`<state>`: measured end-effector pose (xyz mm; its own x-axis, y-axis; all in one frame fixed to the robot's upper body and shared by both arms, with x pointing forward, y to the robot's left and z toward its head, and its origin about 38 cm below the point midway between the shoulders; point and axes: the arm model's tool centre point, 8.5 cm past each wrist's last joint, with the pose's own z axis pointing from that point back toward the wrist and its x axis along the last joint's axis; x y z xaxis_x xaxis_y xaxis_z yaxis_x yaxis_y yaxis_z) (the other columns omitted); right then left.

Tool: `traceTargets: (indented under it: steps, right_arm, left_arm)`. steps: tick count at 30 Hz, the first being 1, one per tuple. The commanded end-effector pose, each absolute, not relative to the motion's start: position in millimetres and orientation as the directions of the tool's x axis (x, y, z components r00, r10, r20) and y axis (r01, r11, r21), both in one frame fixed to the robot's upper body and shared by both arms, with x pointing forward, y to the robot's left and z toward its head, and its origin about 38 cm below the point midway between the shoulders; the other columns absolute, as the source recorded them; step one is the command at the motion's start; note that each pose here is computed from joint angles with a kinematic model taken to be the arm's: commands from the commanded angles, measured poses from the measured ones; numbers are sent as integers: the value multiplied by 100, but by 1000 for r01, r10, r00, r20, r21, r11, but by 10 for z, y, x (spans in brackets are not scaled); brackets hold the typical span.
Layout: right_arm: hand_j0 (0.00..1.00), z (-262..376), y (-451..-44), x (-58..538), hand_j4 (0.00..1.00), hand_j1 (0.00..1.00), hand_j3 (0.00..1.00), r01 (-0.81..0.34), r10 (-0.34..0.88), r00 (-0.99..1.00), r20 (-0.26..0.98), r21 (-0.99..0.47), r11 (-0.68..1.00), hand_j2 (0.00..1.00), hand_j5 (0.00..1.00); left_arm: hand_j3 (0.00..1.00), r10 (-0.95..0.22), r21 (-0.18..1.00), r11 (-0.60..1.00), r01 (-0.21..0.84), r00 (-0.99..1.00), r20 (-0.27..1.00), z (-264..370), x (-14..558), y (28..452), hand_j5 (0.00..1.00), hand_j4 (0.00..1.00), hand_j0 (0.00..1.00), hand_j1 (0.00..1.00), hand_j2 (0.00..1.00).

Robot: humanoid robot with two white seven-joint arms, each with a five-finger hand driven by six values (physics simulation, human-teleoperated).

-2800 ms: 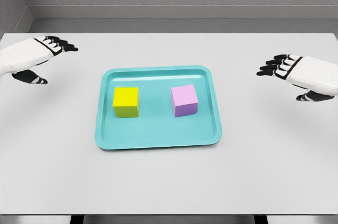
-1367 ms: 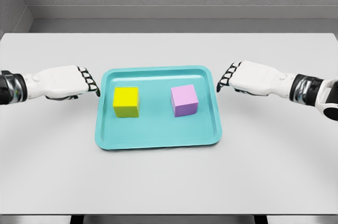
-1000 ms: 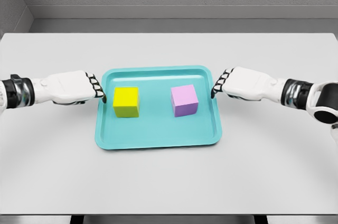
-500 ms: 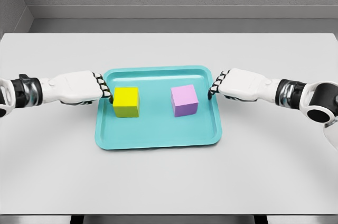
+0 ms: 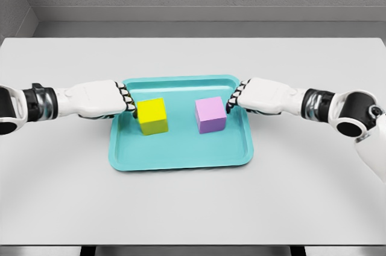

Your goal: Push two cubes

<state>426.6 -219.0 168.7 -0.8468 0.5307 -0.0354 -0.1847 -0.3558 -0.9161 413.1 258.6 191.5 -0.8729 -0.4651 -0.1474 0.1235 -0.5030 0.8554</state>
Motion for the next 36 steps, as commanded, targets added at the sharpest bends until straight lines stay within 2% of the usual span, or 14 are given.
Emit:
traceTargets:
  steps: [1, 25, 36]
  right_arm:
    - [62, 1660, -2120, 4251, 62, 62, 62, -189, 521, -853, -24, -916, -353, 62, 62]
    - [62, 1708, -1837, 4237, 62, 62, 62, -154, 472, -881, -32, -924, -349, 62, 62]
    - [61, 1547, -1805, 4281, 61, 61, 61, -201, 487, -873, 15, -922, -332, 61, 61]
  left_arm:
    - [68, -463, 859, -496, 124, -875, -141, 1911, 4134, 2547, 68, 68, 68, 68, 68]
    - [68, -436, 869, -485, 97, -889, -144, 1967, 4126, 2383, 68, 68, 68, 68, 68]
    - [68, -461, 859, -494, 133, -878, -129, 1872, 4162, 2479, 68, 68, 68, 68, 68]
